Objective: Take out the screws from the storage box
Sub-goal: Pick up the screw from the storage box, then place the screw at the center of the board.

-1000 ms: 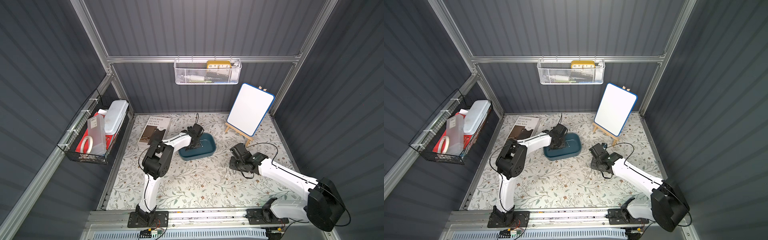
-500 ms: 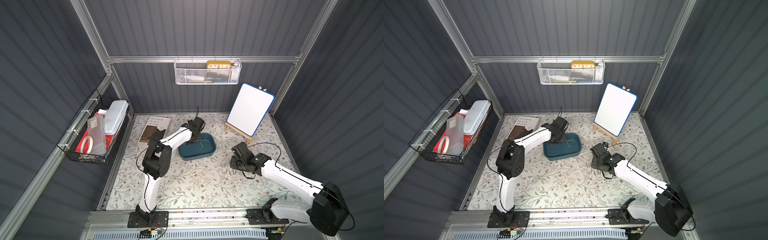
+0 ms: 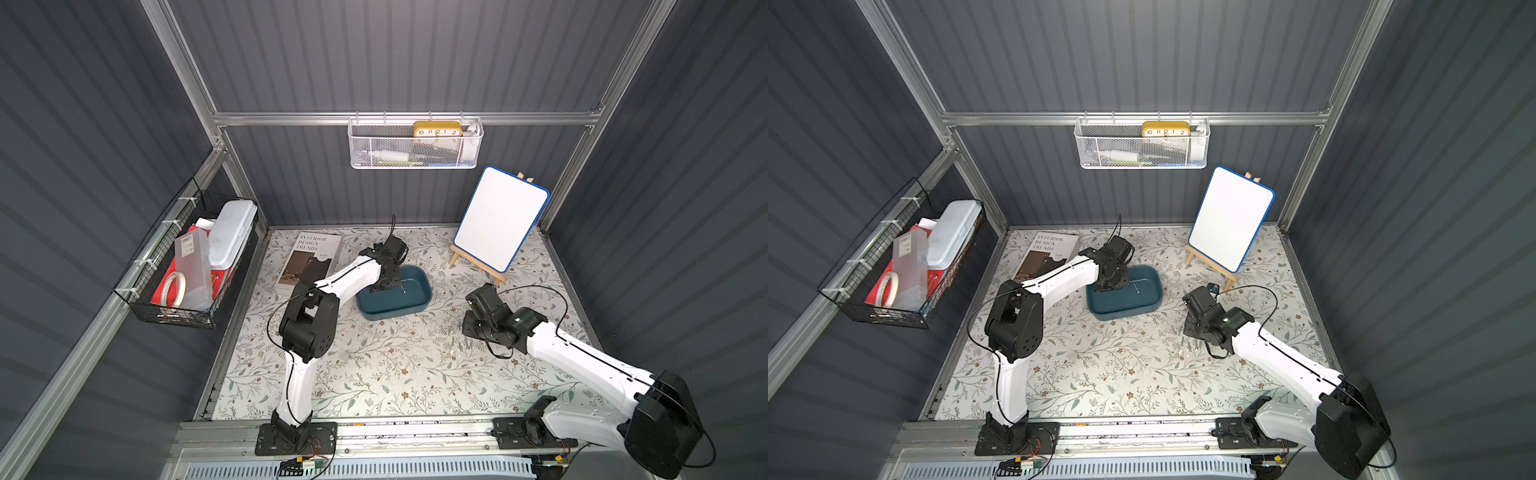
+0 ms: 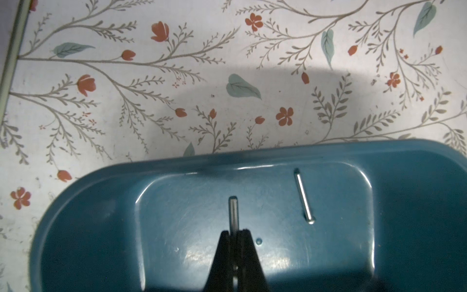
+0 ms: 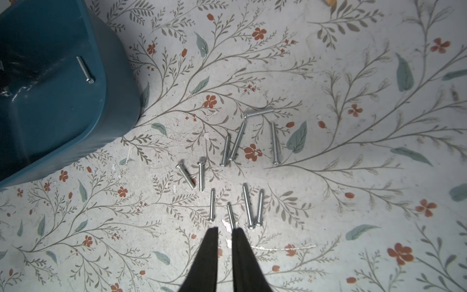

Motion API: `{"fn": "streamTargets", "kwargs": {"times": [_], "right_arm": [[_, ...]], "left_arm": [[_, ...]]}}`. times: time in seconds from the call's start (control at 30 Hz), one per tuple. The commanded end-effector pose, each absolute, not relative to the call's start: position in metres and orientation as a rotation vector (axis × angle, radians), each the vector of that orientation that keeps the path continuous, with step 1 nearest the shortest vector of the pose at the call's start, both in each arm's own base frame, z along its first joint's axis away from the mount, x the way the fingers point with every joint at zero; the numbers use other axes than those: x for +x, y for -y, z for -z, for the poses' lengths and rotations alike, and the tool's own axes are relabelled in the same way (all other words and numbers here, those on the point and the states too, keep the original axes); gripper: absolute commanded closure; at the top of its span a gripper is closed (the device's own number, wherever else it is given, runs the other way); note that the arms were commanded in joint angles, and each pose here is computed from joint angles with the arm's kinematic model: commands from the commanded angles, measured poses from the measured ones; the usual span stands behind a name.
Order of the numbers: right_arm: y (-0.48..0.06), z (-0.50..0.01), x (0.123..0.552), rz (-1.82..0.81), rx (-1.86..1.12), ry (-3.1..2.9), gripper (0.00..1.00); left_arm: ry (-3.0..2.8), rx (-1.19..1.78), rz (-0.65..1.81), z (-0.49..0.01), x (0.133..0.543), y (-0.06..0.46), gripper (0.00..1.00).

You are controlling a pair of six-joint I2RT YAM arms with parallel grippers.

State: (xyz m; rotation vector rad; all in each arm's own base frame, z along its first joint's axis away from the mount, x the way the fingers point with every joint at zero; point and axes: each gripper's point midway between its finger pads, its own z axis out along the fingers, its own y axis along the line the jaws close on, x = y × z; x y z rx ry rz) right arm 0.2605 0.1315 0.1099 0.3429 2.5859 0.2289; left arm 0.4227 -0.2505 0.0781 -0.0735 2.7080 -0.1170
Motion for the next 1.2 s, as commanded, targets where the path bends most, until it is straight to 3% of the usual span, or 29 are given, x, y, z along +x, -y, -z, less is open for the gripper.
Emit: {"fn": "streamTargets", "kwargs": {"times": [0.0, 0.27, 0.67, 1.17], "right_arm": [[-0.124, -0.109, 0.257, -0.197, 0.365, -2.586, 0.83], [-0.121, -0.116, 0.255, -0.211, 0.394, -2.558, 0.83], [-0.102, -0.126, 0.24, -0.219, 0.45, -2.489, 0.82], [-0.066, -0.144, 0.212, -0.18, 0.521, -2.397, 0.82]], "left_arm": [[-2.698, -0.043, 0.182, -0.101, 0.409, 0.253, 1.0], [-2.735, 0.035, 0.245, -0.102, 0.378, 0.261, 1.0], [-2.715, 0.082, 0.372, -0.142, 0.337, 0.303, 1.0], [-2.783, 0.322, 0.611, -0.11, 0.234, 0.428, 1.0]]}}
